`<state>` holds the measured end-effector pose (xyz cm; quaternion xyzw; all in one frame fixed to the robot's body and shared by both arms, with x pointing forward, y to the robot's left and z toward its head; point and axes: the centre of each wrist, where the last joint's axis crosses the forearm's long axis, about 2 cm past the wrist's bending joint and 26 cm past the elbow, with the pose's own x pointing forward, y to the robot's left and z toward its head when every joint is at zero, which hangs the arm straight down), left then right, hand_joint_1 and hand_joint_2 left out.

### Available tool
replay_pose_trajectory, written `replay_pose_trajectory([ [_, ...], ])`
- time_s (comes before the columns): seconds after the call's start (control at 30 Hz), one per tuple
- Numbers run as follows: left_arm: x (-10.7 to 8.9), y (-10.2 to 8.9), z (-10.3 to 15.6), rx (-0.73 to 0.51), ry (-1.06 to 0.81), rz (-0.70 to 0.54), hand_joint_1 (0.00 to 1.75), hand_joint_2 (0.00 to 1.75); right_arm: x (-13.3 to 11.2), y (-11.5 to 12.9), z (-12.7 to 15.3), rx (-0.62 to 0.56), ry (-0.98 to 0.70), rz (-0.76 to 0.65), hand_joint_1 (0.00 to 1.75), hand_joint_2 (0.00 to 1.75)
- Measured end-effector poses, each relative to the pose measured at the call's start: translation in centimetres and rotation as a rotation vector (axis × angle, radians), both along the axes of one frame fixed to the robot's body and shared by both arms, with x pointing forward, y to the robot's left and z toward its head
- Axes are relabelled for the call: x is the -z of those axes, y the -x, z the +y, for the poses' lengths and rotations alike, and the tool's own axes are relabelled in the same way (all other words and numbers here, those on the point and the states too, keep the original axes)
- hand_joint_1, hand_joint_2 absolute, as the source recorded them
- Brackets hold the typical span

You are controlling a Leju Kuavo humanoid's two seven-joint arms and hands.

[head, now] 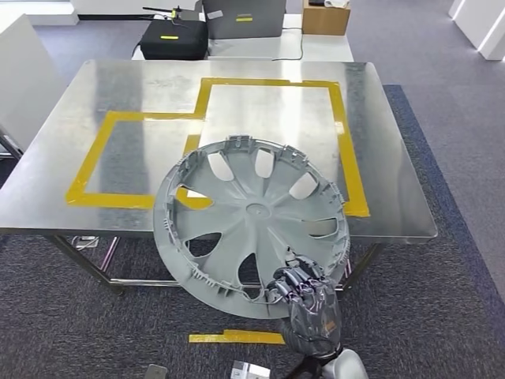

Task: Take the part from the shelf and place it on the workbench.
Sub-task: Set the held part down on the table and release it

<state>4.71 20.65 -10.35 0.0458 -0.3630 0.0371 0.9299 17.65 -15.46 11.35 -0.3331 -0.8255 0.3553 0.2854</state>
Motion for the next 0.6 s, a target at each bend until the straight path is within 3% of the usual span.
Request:
replay_pose_trajectory([
  [0.6,-0.1,-0.4,-0.3,0.001,0.009,-0.006,0.0,1.75,-0.3,-0.5,-2.2,0.115,-0.036,0.008,1.75,1.75],
])
